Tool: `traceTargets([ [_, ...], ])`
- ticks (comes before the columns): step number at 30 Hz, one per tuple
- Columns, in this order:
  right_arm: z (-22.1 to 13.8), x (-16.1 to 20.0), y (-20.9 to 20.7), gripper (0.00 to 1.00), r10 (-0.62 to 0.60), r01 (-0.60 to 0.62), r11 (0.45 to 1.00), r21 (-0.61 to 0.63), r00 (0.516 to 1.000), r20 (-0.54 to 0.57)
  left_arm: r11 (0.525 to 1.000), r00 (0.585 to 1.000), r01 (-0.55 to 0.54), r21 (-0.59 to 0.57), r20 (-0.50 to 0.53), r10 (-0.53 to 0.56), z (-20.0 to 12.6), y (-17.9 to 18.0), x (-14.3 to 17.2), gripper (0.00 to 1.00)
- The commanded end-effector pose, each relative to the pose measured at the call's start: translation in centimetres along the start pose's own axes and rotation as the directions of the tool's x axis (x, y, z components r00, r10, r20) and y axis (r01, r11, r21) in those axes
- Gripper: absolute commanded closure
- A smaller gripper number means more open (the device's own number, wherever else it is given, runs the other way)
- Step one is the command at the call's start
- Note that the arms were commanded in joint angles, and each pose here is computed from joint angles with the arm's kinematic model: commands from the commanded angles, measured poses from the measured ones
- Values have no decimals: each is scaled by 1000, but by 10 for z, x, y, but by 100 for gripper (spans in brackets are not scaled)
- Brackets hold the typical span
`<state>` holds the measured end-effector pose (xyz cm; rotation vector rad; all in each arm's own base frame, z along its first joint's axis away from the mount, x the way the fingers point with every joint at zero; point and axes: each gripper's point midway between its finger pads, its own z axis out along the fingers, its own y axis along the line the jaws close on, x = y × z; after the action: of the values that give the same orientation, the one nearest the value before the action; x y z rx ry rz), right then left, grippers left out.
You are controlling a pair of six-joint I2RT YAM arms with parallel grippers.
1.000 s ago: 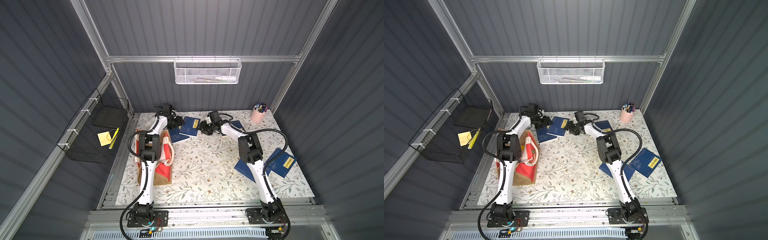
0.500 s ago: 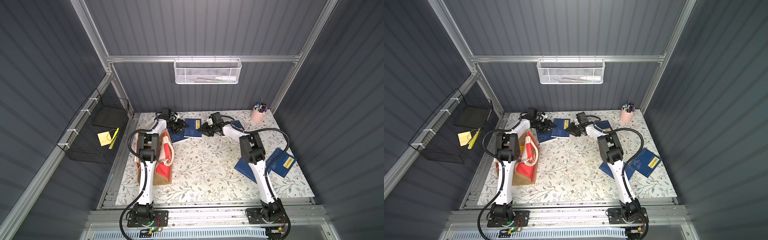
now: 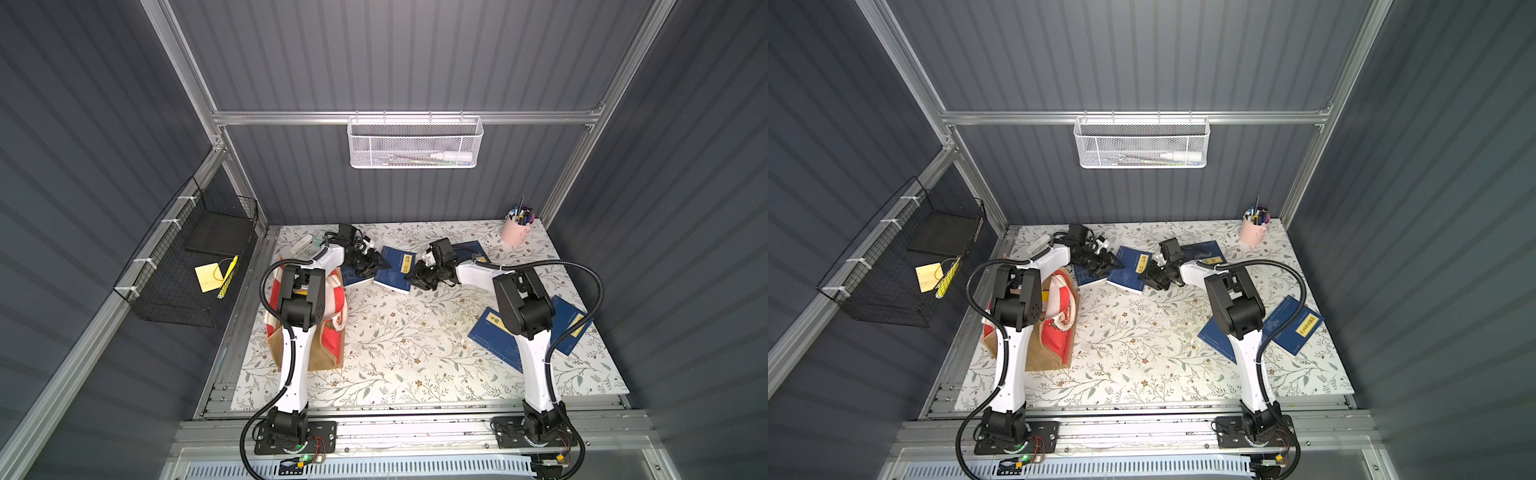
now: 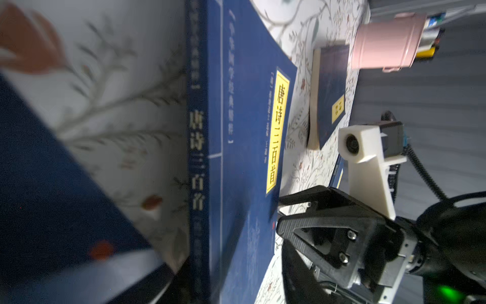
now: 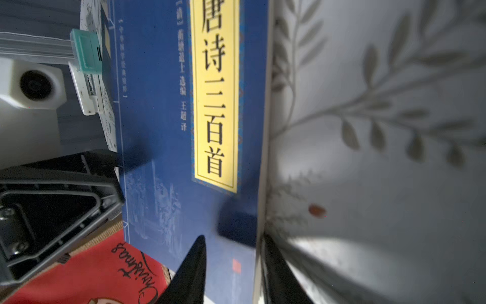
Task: Put the books into the canvas bag
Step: Pick up the book from the center of the board.
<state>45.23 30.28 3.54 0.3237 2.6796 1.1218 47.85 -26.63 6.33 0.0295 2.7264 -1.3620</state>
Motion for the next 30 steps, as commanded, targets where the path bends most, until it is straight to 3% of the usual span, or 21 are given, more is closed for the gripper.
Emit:
traceTargets([
  [1, -16, 12, 12, 63, -31, 31, 999, -31, 999, 8, 999, 999, -52, 5, -13, 52, -7, -28, 20, 70],
  [5, -32, 26, 14, 63, -47, 47, 998, -32, 999, 9, 996, 996, -91, -12, 9, 91, -19, -41, 30, 92],
  [9, -60, 33, 27, 63, -87, 89, 995, -34, 995, 47, 987, 986, -160, -28, 47, 161, -44, -64, 35, 100],
  [13, -103, 38, 48, 60, -169, 173, 985, -24, 979, 116, 959, 951, -273, -75, 129, 281, -85, -99, 36, 100],
  [19, -181, 50, 90, 56, -314, 334, 942, -30, 909, 273, 887, 856, -417, -197, 244, 456, -154, -150, 47, 100],
  [21, -204, 57, 106, 46, -356, 390, 920, -48, 878, 320, 865, 821, -446, -232, 279, 498, -176, -164, 54, 100],
  [26, -249, 76, 146, 34, -428, 523, 839, -148, 803, 414, 818, 720, -505, -274, 389, 575, -226, -202, 79, 100],
  [30, -269, 93, 177, 27, -467, 603, 764, -230, 763, 448, 794, 635, -557, -244, 491, 596, -255, -229, 104, 100],
])
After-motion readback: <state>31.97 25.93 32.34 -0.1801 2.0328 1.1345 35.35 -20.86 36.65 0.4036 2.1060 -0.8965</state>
